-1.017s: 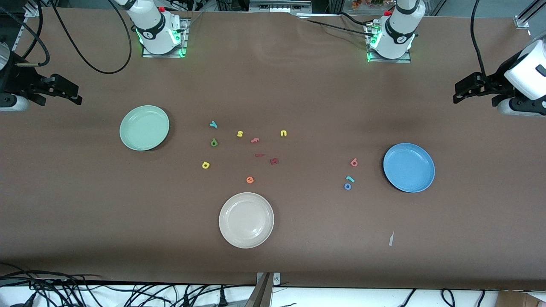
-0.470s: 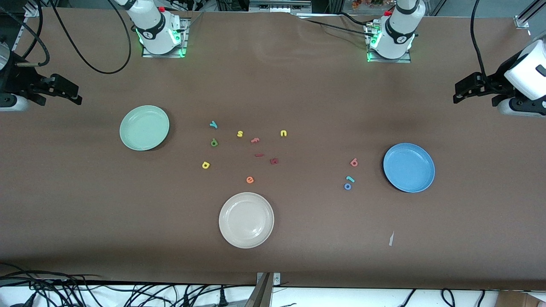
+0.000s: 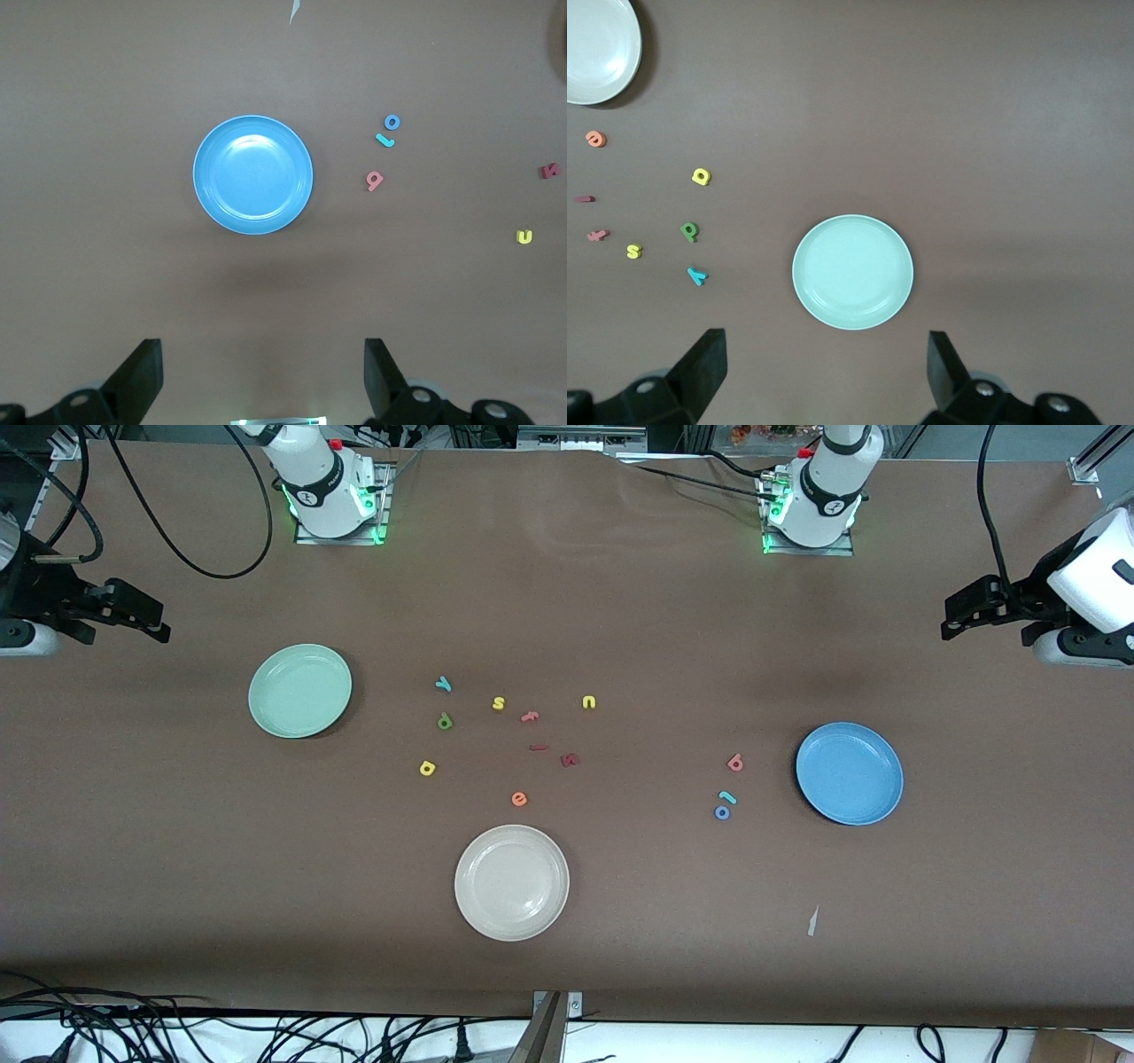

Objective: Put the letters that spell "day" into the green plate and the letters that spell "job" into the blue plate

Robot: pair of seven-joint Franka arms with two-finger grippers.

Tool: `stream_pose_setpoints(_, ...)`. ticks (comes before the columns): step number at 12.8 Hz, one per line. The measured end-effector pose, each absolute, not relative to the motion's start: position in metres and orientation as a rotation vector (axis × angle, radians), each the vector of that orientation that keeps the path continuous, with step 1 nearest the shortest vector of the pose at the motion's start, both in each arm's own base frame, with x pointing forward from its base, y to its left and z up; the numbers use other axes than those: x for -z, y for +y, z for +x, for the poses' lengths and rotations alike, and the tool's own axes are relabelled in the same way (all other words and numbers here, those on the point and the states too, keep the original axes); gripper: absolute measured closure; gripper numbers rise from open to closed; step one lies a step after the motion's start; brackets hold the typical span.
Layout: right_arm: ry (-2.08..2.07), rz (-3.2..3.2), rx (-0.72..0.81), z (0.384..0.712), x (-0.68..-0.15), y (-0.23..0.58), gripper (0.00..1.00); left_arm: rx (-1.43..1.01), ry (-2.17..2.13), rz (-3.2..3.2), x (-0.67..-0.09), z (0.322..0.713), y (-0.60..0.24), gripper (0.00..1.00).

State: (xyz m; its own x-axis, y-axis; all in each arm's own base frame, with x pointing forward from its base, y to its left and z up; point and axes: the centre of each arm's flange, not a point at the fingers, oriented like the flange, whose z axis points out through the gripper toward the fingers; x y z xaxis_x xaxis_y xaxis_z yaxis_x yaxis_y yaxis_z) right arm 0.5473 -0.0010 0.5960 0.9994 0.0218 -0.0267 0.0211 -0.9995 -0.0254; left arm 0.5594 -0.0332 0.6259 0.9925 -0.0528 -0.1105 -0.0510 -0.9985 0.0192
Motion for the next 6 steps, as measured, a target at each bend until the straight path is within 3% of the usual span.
stream_pose_setpoints(6,-0.034,-3.116,-0.042,0.5473,-0.596,-0.0009,0.0,0.146,-0.084,3.12,-0.6338,0.5596,-0.0341,0.0)
